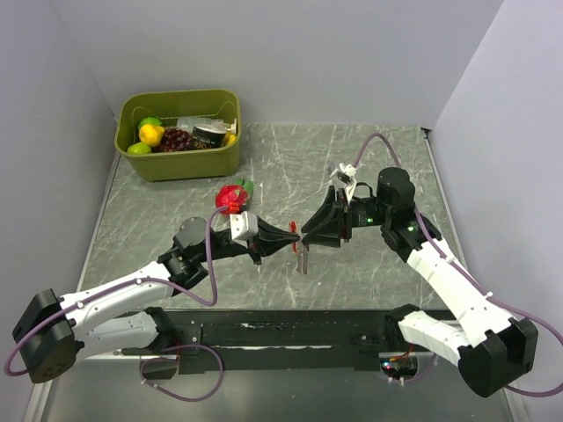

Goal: Put the keys on the keyring

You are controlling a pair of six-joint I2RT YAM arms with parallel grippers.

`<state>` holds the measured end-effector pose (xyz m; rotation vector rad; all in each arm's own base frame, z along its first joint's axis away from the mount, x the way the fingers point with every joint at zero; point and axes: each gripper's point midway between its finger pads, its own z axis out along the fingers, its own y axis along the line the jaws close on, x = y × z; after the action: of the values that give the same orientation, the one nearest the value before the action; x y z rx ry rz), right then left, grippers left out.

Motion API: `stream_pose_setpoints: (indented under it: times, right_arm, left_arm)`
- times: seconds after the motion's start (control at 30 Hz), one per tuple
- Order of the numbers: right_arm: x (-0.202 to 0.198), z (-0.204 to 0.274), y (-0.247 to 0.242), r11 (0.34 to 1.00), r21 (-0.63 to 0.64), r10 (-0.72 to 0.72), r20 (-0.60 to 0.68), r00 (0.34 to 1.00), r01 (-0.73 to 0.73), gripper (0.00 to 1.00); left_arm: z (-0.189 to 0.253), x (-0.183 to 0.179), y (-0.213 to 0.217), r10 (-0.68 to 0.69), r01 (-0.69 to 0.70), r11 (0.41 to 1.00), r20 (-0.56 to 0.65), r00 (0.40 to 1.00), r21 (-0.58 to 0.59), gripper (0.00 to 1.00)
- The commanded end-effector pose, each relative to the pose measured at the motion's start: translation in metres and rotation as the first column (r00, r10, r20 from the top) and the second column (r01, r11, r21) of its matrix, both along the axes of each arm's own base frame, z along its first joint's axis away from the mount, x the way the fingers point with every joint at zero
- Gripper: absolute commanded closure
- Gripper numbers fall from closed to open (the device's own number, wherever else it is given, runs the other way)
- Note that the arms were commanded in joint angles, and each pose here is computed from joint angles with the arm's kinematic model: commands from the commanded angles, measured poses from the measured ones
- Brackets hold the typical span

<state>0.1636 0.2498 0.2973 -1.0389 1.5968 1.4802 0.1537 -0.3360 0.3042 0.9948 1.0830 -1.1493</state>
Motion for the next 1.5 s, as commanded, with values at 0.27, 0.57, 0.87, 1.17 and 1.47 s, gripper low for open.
stream_pose_setpoints:
  times: [0.27, 0.57, 0.87, 1.17, 1.47]
  right_arm:
    - [0.013, 0.008, 0.002, 0.998, 0.011, -0.06, -0.004, 0.998, 0.06, 0.97]
    - [0.011, 0.013, 0.001, 0.998, 0.017, -0.056, 0.025, 0.998, 0.055, 1.0]
    - [0.014, 0.014, -0.004, 0.996, -0.039, -0.074, 0.071, 0.995, 0.077, 1.0]
    - [0.025, 0.0, -0.009, 0.983, -0.146, -0.099, 0.085, 0.991, 0.111, 1.0]
    - [0.03, -0.029, -0.015, 0.954, -0.26, -0.134, 0.08, 0.988, 0.15, 1.0]
  left_arm:
    - [0.046, -0.008, 0.002, -0.022, 0.031, 0.994, 0.085, 0.996, -0.105, 0.99]
    - [0.041, -0.005, 0.003, -0.008, 0.014, 0.997, 0.077, 0.997, -0.081, 0.99]
    - [0.044, 0.01, 0.009, 0.078, -0.076, 0.997, 0.068, 0.995, -0.026, 0.6]
    - [0.044, 0.029, 0.019, 0.046, -0.053, 0.99, 0.056, 0.997, 0.13, 0.5]
    - [0.018, 0.026, 0.013, -0.187, 0.196, 0.899, -0.061, 0.98, 0.392, 0.46]
